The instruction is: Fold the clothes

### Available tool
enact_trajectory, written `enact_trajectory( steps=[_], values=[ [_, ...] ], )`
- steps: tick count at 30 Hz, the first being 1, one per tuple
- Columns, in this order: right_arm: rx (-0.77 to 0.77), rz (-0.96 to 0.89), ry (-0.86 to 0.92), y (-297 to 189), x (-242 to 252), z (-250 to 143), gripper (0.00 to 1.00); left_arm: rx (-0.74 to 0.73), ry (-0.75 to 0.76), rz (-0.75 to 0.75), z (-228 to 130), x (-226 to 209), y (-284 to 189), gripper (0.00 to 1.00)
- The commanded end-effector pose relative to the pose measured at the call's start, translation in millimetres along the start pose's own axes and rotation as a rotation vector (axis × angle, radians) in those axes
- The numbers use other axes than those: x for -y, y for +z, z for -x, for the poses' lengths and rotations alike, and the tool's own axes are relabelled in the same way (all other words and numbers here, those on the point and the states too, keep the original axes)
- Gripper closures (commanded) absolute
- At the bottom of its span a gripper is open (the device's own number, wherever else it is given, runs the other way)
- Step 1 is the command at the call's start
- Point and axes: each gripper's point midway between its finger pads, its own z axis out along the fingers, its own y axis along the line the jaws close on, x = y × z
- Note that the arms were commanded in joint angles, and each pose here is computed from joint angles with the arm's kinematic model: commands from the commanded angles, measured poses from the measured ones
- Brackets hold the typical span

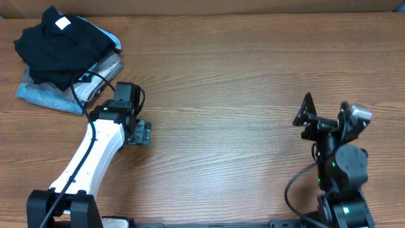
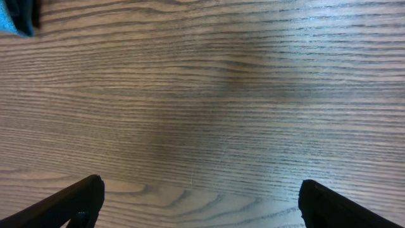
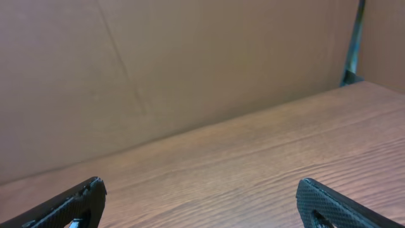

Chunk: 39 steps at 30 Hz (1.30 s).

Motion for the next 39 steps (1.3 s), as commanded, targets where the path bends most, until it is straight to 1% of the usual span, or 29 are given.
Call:
enact_trajectory(
  steps=[1, 5, 9, 11, 16, 19, 21, 25, 29, 39],
  values=[
    [0.068, 0.113, 0.032, -32.4, -12.6, 18.7, 0.0, -0.011, -0.012, 0.013, -0.5, 0.4, 3.2, 0.0],
    [0.097, 0.198, 0.038, -57.8, -19.3, 20.4, 0.0, -0.011, -0.012, 0.013, -0.5, 0.4, 3.2, 0.0],
    [0.076, 0.199, 0.032, -60.6, -12.5, -4.5, 0.0, -0.011, -0.012, 0.013, -0.5, 0.4, 3.2, 0.0],
    [0.112, 0.207, 0.04, -61.9, -9.8, -11.1, 0.0, -0.011, -0.012, 0.013, -0.5, 0.4, 3.2, 0.0],
    [0.188, 0.21, 0.043, -48.3, -6.2, -25.8, 0.0, -0.011, -0.012, 0.013, -0.5, 0.4, 3.2, 0.0],
    [0.2, 0.208, 0.046, -38.4, -1.9, -46.9, 0.0, -0.011, -0.012, 0.013, -0.5, 0.4, 3.2, 0.0],
    [0.161, 0.195, 0.04, -34.0, 1.9, -62.0, 0.0, -0.011, -0.012, 0.013, -0.5, 0.4, 3.2, 0.0],
    [0.136, 0.137, 0.031, -31.0, 12.2, -69.8, 0.0, -0.011, -0.012, 0.013, -0.5, 0.4, 3.2, 0.0],
    [0.063, 0.116, 0.015, -28.5, 16.7, -87.9, 0.0, -0.011, -0.012, 0.013, -0.5, 0.4, 3.2, 0.0],
    [0.059, 0.116, 0.014, -28.3, 16.9, -88.9, 0.0, -0.011, -0.012, 0.013, -0.5, 0.4, 3.2, 0.0]
  ],
)
